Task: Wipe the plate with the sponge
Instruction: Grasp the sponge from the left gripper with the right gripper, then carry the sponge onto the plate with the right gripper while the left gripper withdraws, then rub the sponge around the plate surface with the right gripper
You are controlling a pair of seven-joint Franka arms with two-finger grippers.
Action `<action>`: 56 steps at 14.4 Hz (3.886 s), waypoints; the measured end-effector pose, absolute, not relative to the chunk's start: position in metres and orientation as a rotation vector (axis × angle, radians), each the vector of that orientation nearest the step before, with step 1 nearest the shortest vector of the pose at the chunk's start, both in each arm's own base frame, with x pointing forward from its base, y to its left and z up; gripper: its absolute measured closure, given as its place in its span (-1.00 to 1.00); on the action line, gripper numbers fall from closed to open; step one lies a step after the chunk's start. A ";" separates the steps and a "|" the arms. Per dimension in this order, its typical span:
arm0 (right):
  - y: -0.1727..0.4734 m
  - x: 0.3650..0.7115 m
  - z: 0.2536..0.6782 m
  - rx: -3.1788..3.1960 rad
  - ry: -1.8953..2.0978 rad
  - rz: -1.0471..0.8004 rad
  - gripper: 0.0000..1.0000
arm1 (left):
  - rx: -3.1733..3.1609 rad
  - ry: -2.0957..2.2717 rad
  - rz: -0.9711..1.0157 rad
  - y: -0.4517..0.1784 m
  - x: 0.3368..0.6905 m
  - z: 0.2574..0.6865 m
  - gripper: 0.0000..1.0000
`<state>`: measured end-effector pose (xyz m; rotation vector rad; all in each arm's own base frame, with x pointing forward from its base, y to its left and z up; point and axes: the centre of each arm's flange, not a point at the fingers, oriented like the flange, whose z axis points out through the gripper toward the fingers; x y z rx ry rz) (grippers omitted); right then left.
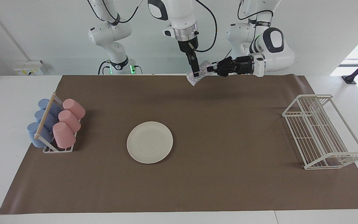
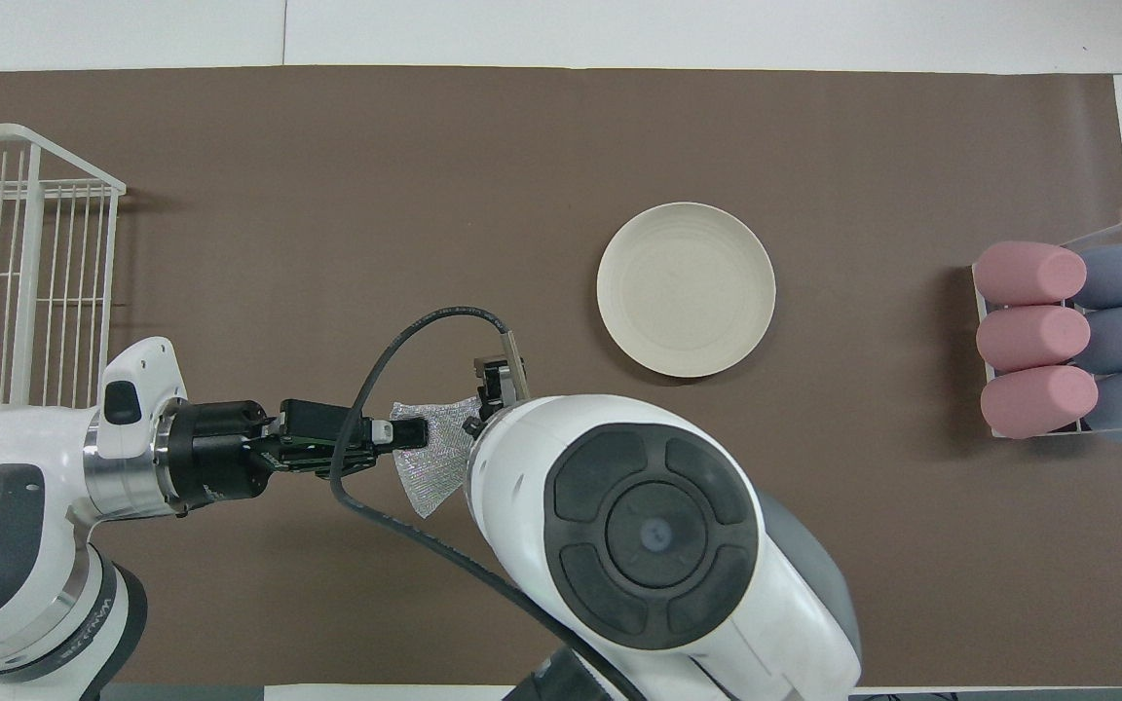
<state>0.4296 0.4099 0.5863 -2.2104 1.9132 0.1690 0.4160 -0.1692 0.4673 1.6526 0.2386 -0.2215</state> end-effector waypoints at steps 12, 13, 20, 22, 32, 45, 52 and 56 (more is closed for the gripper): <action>0.425 0.421 0.580 -2.229 1.841 0.162 0.87 | 1.648 0.232 -0.236 -0.170 0.414 0.466 0.92; 0.425 0.421 0.580 -2.233 1.836 0.162 0.87 | 1.648 0.232 -0.236 -0.170 0.414 0.466 0.92; 0.409 0.433 0.576 -2.366 1.705 0.138 0.89 | 1.724 0.258 -0.291 -0.166 0.410 0.474 -0.02; 0.390 0.448 0.568 -2.426 1.644 0.123 0.89 | 1.736 0.266 -0.288 -0.162 0.410 0.478 -0.44; 0.276 0.527 0.406 -2.468 1.460 -0.044 0.89 | 1.974 0.293 -0.179 -0.110 0.425 0.471 -1.00; 0.191 0.576 0.297 -2.567 1.322 -0.070 0.89 | 2.558 0.088 -0.183 -0.055 0.421 0.447 -1.00; 0.168 0.584 0.296 -2.611 1.238 -0.098 0.89 | 2.817 -0.021 -0.169 -0.035 0.430 0.452 -1.00; 0.199 0.574 0.296 -2.572 1.303 -0.069 0.89 | 2.826 0.036 -0.160 -0.032 0.436 0.457 -1.00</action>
